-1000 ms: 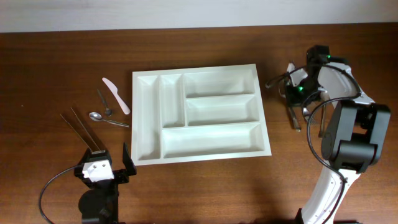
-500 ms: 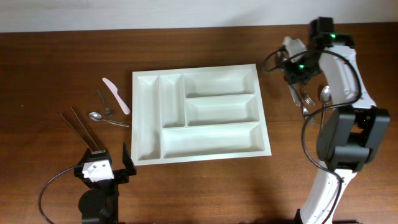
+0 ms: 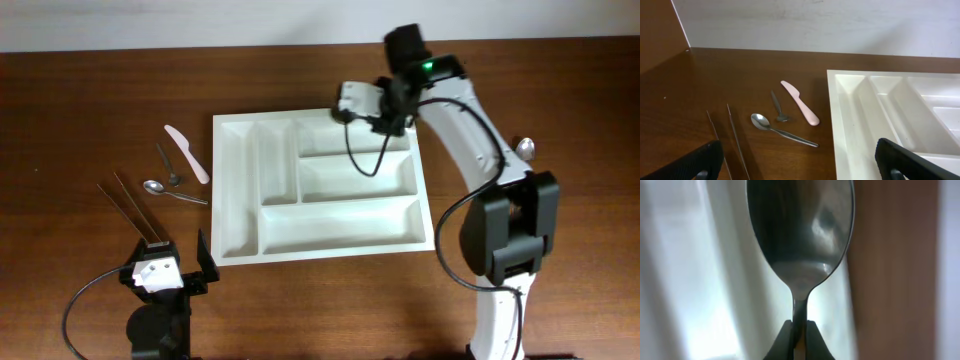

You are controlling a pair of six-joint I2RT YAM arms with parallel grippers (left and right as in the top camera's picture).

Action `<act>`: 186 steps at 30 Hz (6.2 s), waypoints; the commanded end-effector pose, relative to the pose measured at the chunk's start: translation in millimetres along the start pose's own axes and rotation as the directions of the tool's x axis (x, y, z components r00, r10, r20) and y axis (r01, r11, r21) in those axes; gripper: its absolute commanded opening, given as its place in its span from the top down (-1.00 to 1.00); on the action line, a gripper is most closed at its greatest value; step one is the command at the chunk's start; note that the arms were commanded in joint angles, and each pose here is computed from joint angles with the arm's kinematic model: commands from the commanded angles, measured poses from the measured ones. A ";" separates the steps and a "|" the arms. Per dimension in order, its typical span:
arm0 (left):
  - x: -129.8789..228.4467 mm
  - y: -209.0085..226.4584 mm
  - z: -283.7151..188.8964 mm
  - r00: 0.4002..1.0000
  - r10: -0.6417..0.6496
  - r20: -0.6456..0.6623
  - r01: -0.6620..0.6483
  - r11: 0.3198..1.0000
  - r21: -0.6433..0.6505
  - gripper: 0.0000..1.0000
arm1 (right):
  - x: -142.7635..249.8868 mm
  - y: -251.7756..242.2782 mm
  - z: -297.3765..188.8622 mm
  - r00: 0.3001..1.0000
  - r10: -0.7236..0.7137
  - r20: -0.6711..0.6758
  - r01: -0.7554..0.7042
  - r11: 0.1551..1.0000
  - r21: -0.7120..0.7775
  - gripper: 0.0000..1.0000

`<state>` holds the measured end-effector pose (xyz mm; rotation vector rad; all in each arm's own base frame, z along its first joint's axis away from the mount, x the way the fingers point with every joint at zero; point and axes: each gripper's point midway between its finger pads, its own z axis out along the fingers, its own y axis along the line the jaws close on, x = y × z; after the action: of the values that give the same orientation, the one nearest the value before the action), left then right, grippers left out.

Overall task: Pack container
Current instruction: 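Carry the spoon over the tray and release it in the top compartment, then return the right gripper and grasp the second steel spoon, then carry the second spoon to the top compartment and release it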

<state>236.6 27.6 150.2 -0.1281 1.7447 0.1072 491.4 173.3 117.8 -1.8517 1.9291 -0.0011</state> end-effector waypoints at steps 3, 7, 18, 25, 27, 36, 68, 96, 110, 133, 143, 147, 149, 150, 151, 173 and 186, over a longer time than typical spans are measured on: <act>0.3 -0.5 0.1 1.000 0.014 0.006 -0.014 1.000 0.006 -0.98 | -19.3 -13.7 8.0 0.983 -0.175 0.046 0.172 0.983 0.057 0.92; 0.3 -0.5 0.1 1.000 0.013 0.006 -0.013 1.000 0.006 -0.98 | -18.8 -5.3 22.1 0.984 -0.166 0.071 0.165 0.986 0.015 0.92; 0.3 -0.5 0.1 1.000 0.013 0.006 -0.013 1.000 0.006 -0.98 | -24.7 -8.8 28.7 0.991 -0.078 0.110 0.077 0.997 0.019 -0.01; 0.3 -0.5 0.1 1.000 0.014 0.006 -0.014 1.000 0.006 -0.98 | -34.4 -33.2 24.7 0.964 0.204 0.169 -0.219 0.973 0.073 -0.43; 0.3 -0.5 0.1 1.000 0.014 0.006 -0.014 1.000 0.006 -0.98 | -35.0 -43.8 18.4 0.931 0.311 0.193 -0.332 0.939 0.088 -0.52; 0.3 -0.6 0.1 1.000 0.014 0.006 -0.014 1.000 0.006 -0.98 | 43.3 -70.6 -30.2 0.566 0.812 0.139 -0.824 0.559 0.093 -0.98; 0.3 -0.6 0.1 1.000 0.014 0.006 -0.014 1.000 0.006 -0.98 | 347.1 80.6 -103.4 -0.364 0.903 -0.226 -0.848 -0.221 0.482 -0.77; 0.3 -0.5 0.1 1.000 0.014 0.006 -0.014 1.000 0.006 -0.98 | 363.7 74.9 -42.2 -0.265 0.954 -0.141 -0.892 -0.187 0.412 -0.40; 0.3 -0.6 0.1 1.000 0.013 0.006 -0.013 1.000 0.006 -0.98 | 360.6 130.7 -8.7 -0.305 0.920 -0.247 -0.897 -0.191 0.398 -0.04; 0.3 -0.5 0.1 1.000 0.014 0.006 -0.014 1.000 0.006 -0.98 | 367.5 128.6 -10.1 -0.315 0.923 -0.223 -0.891 -0.206 0.404 0.93; 0.3 -0.5 0.1 1.000 0.013 0.006 -0.013 1.000 0.006 -0.98 | 379.1 83.9 -51.2 -0.311 0.941 -0.129 -0.878 -0.233 0.418 0.92; 0.3 -0.5 0.1 1.000 0.014 0.006 -0.014 1.000 0.006 -0.98 | 378.9 57.8 -71.1 -0.285 0.955 -0.076 -0.877 -0.228 0.423 0.92; 0.3 -0.5 0.1 1.000 0.013 0.006 -0.013 1.000 0.006 -0.98 | 378.4 46.8 -80.3 -0.274 0.960 -0.051 -0.876 -0.227 0.426 0.92; 0.3 -0.5 0.1 1.000 0.014 0.006 -0.014 1.000 0.006 -0.98 | 378.1 41.3 -85.0 -0.267 0.963 -0.038 -0.876 -0.226 0.427 0.92; 0.3 -0.5 0.1 1.000 0.014 0.006 -0.014 1.000 0.006 -0.98 | 377.9 37.1 -88.2 -0.256 0.966 -0.031 -0.877 -0.219 0.427 0.92; 0.3 -0.6 0.1 1.000 0.014 0.006 -0.014 1.000 0.006 -0.98 | 204.7 -98.2 -123.2 0.387 0.909 0.153 -0.900 0.337 0.277 0.92; 0.3 -0.5 0.1 1.000 0.013 0.006 -0.013 1.000 0.006 -0.98 | 58.9 -85.1 -81.2 0.881 0.454 0.133 -0.470 0.872 0.139 0.92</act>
<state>236.6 27.6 150.2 -0.1281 1.7447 0.1072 548.2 48.6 186.3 -0.9562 2.3602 0.0791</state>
